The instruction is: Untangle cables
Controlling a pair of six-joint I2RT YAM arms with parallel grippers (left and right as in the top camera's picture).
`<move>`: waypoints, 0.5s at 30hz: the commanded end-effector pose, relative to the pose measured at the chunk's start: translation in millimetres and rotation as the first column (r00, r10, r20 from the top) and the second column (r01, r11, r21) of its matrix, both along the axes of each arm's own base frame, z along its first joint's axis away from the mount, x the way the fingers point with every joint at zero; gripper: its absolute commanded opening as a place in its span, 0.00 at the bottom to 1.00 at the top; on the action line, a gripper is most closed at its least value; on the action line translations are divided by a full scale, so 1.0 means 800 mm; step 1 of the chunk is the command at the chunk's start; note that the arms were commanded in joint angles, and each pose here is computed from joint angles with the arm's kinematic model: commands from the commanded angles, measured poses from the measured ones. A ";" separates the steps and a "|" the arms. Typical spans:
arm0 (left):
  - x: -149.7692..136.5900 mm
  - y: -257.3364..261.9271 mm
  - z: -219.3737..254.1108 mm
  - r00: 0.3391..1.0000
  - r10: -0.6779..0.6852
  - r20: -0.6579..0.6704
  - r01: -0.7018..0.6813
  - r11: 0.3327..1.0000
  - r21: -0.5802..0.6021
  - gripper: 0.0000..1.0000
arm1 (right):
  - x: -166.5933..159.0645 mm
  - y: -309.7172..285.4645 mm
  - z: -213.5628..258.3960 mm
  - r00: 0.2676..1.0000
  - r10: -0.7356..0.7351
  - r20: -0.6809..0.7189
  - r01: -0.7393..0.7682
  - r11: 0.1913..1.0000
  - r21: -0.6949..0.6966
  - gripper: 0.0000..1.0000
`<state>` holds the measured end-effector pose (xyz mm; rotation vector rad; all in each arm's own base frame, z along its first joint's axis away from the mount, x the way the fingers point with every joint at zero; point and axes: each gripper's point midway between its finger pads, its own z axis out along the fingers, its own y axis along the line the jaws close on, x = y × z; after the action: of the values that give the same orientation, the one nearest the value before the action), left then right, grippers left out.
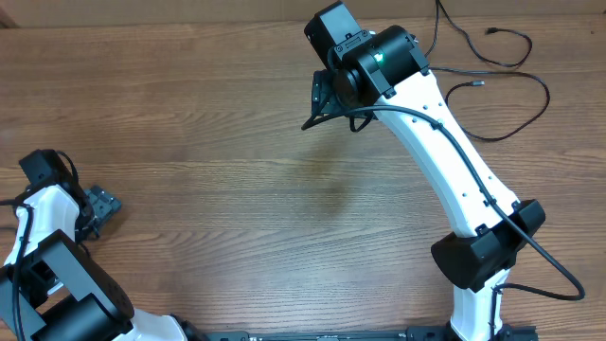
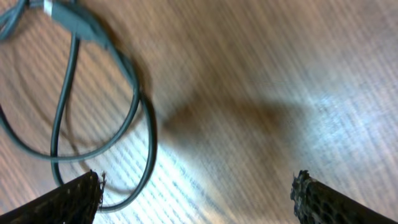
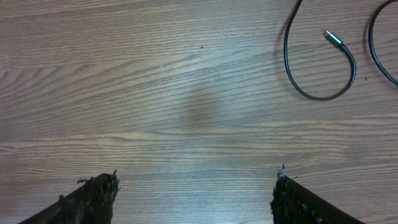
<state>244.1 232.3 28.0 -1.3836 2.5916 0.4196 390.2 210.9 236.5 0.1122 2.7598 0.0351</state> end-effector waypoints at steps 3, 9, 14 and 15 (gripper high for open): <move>0.009 0.003 -0.008 0.999 -0.034 0.030 0.035 0.998 -0.043 0.97 | -0.005 -0.003 0.000 1.000 0.007 -0.010 -0.007 1.000 -0.010 0.80; -0.001 0.005 -0.032 0.999 -0.032 0.034 0.036 0.990 -0.133 0.93 | -0.010 -0.006 -0.002 0.999 0.030 -0.028 -0.031 0.999 -0.030 0.80; -0.005 0.000 -0.049 0.999 -0.037 0.038 0.043 0.980 -0.196 0.92 | -0.008 -0.005 -0.001 0.999 0.029 -0.022 -0.030 0.999 -0.026 0.80; -0.006 -0.001 -0.052 0.999 -0.039 0.031 0.044 0.979 -0.201 0.92 | -0.007 -0.004 -0.001 0.999 0.029 -0.019 -0.030 0.999 -0.025 0.80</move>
<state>237.8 238.7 0.4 -1.4133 2.6392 0.1973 384.2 207.1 234.2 0.0776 2.7861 0.0054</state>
